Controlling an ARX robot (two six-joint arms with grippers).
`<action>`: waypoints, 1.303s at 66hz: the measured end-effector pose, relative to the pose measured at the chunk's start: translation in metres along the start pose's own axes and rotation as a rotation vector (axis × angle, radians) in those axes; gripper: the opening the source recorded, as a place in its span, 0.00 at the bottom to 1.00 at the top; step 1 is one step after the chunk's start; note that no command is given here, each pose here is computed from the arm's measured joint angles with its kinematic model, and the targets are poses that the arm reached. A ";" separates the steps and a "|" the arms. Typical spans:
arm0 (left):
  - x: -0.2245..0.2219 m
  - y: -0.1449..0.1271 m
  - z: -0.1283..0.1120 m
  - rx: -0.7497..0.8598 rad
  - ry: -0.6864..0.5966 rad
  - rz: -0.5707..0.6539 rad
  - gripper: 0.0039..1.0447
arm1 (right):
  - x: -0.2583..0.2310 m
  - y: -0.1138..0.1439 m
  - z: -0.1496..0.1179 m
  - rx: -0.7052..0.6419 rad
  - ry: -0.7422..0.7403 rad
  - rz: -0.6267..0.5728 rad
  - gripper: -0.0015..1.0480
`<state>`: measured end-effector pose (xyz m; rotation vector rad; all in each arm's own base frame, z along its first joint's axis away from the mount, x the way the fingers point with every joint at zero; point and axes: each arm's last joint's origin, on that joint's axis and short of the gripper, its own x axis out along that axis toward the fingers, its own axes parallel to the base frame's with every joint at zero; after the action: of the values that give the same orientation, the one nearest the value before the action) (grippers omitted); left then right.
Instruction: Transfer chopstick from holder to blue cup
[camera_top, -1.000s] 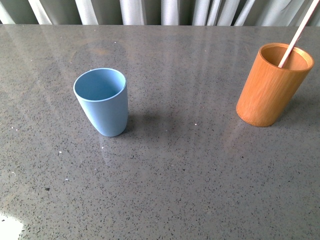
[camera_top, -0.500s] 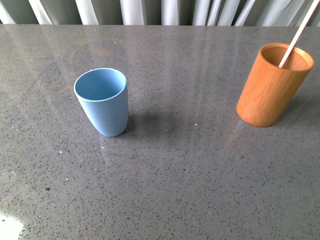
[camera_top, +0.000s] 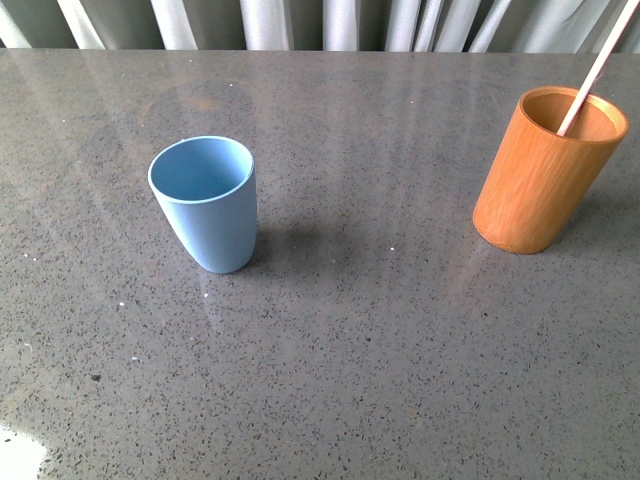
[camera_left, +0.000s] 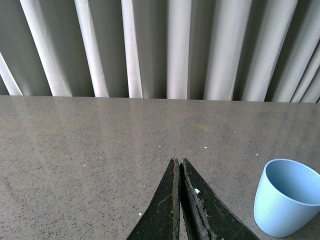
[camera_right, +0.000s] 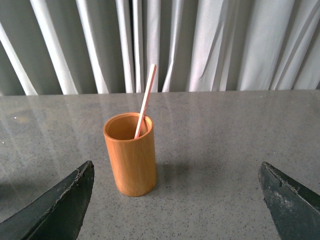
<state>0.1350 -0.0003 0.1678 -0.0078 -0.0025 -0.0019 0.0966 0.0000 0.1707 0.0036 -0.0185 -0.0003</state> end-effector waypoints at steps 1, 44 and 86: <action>-0.001 0.000 0.000 0.000 -0.002 0.000 0.01 | 0.000 0.000 0.000 0.000 0.000 0.000 0.91; -0.023 0.000 0.004 0.000 -0.012 0.000 0.01 | 0.000 0.000 0.000 0.000 0.000 0.000 0.91; -0.037 0.000 0.000 0.000 0.004 0.000 0.23 | 0.000 0.000 0.000 0.000 0.000 0.000 0.91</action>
<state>0.0978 -0.0002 0.1673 -0.0078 0.0013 -0.0015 0.0966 0.0000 0.1709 0.0032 -0.0189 -0.0004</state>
